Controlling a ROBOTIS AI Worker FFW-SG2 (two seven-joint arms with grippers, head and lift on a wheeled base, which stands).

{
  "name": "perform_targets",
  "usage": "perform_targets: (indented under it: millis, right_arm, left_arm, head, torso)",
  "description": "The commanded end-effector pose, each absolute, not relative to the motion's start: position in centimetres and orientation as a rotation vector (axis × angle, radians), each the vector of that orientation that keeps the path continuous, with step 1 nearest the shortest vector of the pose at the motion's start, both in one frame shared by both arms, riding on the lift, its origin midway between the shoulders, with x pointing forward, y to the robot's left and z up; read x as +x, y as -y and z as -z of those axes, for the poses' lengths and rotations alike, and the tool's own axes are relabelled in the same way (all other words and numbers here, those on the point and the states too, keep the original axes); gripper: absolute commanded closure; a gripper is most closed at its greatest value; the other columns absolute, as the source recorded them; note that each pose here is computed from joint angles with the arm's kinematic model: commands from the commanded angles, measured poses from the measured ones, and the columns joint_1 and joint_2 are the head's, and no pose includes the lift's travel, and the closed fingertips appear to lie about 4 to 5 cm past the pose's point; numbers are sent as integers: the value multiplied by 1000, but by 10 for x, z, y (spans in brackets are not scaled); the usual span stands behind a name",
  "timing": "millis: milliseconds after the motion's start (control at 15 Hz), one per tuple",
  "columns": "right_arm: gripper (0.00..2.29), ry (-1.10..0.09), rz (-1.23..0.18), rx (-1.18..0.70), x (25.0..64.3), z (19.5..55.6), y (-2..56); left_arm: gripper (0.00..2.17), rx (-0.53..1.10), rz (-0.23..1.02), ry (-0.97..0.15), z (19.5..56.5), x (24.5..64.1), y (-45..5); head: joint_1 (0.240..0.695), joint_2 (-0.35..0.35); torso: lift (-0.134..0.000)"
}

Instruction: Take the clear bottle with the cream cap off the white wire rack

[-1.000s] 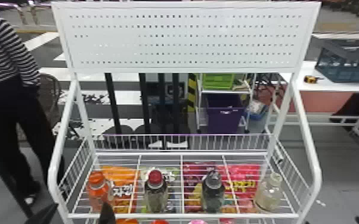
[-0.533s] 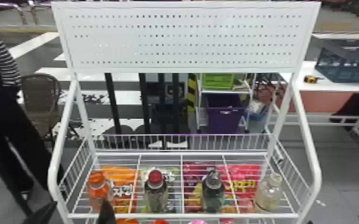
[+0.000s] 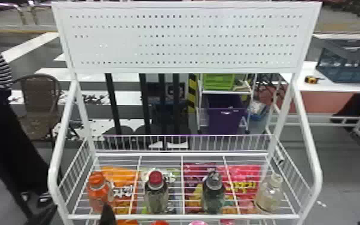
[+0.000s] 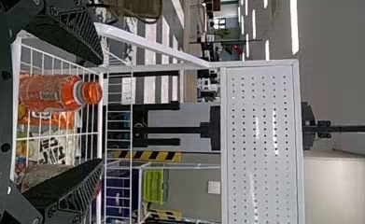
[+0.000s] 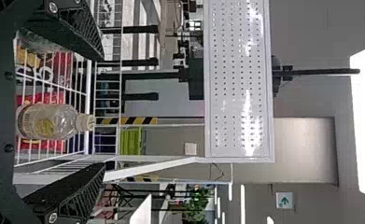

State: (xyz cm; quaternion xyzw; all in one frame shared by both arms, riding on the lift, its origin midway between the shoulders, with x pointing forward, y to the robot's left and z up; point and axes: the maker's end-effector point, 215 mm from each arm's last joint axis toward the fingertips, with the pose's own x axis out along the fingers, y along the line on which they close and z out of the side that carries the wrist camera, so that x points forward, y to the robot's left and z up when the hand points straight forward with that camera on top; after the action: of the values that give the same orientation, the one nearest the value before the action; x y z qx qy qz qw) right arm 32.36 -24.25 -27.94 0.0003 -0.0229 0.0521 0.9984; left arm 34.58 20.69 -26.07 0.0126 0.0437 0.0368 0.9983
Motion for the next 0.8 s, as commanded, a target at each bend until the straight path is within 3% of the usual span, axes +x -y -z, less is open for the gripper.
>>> perform_targets:
  millis: [0, 400, 733]
  right_arm:
    - [90, 21, -82, -14, 344, 317, 243]
    - [93, -52, -52, -1, 420, 408, 244]
    - [97, -81, -41, -13, 471, 439, 237]
  left_arm:
    - [144, 29, -71, -86, 262, 345, -205]
    - [144, 31, -58, -99, 267, 341, -197]
    - [144, 39, -61, -117, 278, 340, -196]
  head:
    - [499, 0]
    - [499, 0]
    - [499, 0]
  torso:
    - [0]
    - [0]
    - [0]
